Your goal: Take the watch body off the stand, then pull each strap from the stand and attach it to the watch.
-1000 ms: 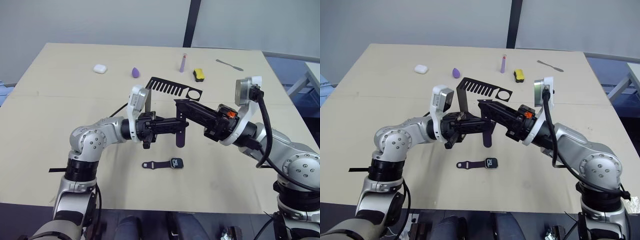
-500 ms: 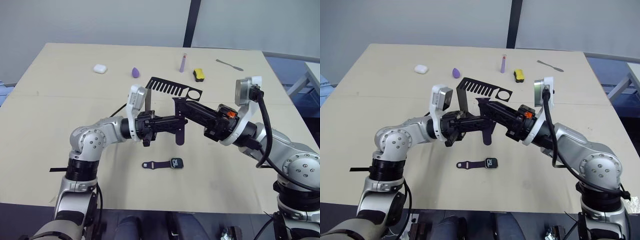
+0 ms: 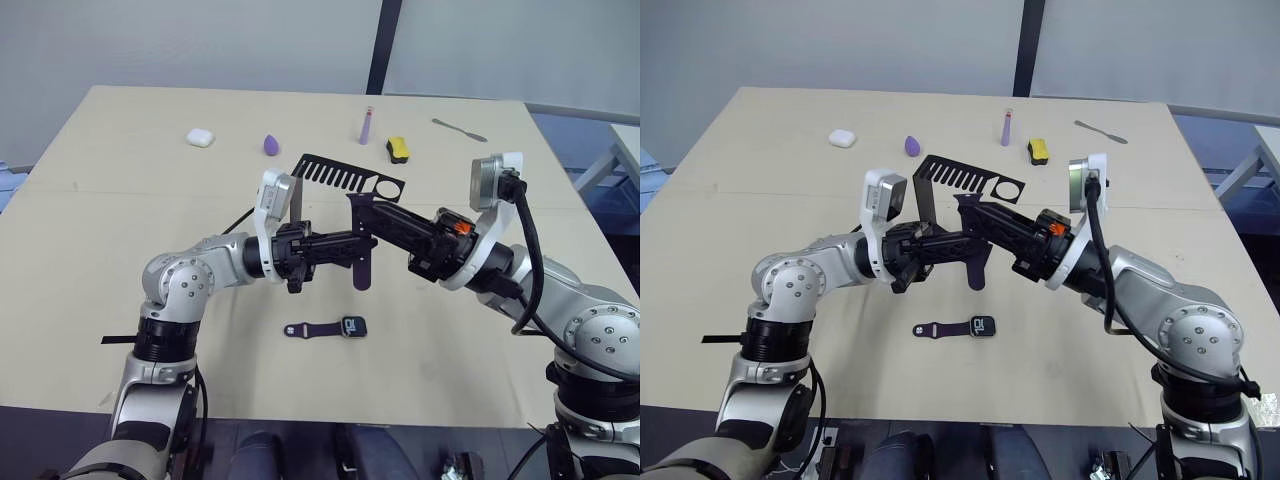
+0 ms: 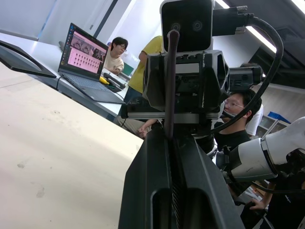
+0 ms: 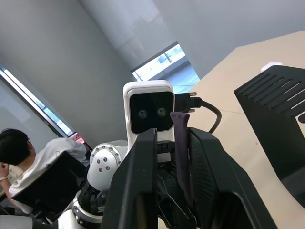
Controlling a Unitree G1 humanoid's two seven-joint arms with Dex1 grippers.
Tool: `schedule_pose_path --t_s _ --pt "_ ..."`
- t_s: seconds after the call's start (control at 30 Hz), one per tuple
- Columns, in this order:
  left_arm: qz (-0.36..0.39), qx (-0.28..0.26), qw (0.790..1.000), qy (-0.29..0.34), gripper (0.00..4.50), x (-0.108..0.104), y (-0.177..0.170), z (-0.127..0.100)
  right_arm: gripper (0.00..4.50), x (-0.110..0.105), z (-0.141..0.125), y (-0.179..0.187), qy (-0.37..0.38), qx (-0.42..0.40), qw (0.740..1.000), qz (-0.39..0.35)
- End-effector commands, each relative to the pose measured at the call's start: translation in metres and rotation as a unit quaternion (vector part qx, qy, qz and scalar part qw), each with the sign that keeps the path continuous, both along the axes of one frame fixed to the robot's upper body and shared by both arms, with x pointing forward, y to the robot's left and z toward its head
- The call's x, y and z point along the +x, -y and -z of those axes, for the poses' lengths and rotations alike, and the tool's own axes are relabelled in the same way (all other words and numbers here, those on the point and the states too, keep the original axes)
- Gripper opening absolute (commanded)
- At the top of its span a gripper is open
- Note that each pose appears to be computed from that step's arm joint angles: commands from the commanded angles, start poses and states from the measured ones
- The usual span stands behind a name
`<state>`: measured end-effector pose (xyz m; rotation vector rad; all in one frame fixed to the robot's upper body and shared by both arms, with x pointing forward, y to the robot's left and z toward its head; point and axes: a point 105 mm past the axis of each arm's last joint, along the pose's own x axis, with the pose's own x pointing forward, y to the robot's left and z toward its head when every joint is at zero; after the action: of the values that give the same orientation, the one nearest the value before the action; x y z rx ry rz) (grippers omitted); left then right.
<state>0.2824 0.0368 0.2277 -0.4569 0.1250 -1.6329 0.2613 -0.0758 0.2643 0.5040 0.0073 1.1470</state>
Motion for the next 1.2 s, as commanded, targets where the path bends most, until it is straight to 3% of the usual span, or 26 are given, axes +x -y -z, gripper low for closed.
schedule_pose_path --t_s 0.03,0.47,0.5,0.6,1.2 --pt "0.009 -0.015 0.999 0.028 0.00 -0.0046 0.0010 -0.0150 1.02 -0.0033 -0.0117 0.0005 0.022 0.015 1.000 0.001" --pt "0.010 -0.017 0.999 0.030 0.00 -0.0054 0.0023 -0.0161 1.02 -0.0030 -0.0124 -0.0002 0.021 0.018 1.000 0.001" --pt "0.010 -0.017 0.999 0.030 0.00 -0.0054 0.0023 -0.0161 0.61 -0.0030 -0.0131 -0.0001 0.021 0.021 1.000 0.001" --pt "0.010 -0.016 0.999 0.030 0.00 -0.0054 0.0023 -0.0158 0.08 -0.0032 -0.0149 0.0004 0.021 0.028 0.999 0.000" --pt "0.015 -0.013 0.999 0.033 0.00 -0.0075 0.0029 -0.0151 0.08 -0.0056 -0.0158 -0.0001 0.025 0.028 0.999 -0.005"
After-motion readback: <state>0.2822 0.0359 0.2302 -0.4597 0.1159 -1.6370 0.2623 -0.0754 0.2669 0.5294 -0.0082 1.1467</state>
